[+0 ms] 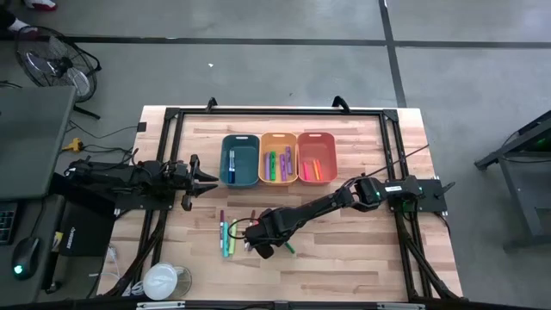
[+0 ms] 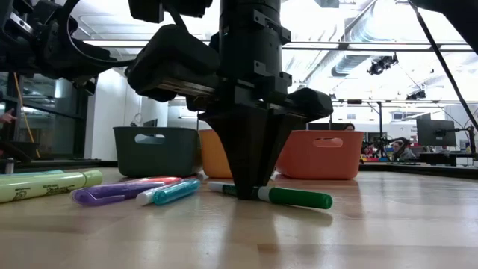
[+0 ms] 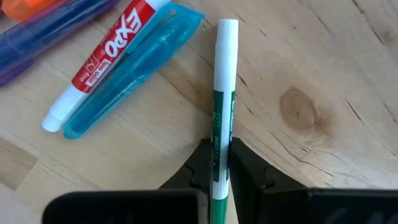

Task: Pick & Place Markers
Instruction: Put the green marker pen into the blue bin

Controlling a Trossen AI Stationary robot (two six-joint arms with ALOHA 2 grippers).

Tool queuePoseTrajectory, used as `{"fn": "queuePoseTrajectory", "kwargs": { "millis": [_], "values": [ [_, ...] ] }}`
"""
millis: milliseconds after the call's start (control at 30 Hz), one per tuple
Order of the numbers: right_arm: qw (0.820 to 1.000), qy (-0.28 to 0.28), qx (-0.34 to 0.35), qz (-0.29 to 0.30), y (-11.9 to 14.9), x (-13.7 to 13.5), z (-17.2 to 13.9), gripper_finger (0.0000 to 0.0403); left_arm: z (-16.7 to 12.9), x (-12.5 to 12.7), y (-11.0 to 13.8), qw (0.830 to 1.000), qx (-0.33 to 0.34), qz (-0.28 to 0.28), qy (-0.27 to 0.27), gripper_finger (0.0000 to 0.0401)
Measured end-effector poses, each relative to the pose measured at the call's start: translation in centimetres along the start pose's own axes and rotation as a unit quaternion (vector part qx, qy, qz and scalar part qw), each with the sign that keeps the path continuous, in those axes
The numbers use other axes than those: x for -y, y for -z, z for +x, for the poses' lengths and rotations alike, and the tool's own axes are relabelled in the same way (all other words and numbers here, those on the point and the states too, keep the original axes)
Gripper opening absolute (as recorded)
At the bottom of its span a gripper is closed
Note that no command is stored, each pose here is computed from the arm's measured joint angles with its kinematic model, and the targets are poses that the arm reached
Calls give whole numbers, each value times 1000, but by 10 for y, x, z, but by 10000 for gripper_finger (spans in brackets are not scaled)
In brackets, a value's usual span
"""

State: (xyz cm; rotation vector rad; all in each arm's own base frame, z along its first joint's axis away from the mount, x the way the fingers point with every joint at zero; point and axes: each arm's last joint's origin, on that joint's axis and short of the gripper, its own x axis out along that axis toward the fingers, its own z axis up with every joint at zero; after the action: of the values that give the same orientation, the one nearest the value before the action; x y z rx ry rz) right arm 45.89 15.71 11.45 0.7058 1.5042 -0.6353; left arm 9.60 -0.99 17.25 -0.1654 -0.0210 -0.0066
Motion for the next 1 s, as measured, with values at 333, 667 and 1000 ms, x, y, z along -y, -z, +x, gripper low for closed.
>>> {"fn": "queuePoseTrajectory", "kwargs": {
  "millis": [333, 667, 1000],
  "values": [
    [1000, -6, 8, -1, 1, 1, -10, 21, 0, 0, 0, 1000, 0, 0, 0, 94],
    [999, 28, 27, 9, -1, 17, -41, 19, 0, 0, 0, 1000, 0, 0, 0, 94],
    [999, 16, 51, 11, 1, 27, -78, 19, 0, 0, 0, 1000, 0, 0, 0, 94]
  ]
}}
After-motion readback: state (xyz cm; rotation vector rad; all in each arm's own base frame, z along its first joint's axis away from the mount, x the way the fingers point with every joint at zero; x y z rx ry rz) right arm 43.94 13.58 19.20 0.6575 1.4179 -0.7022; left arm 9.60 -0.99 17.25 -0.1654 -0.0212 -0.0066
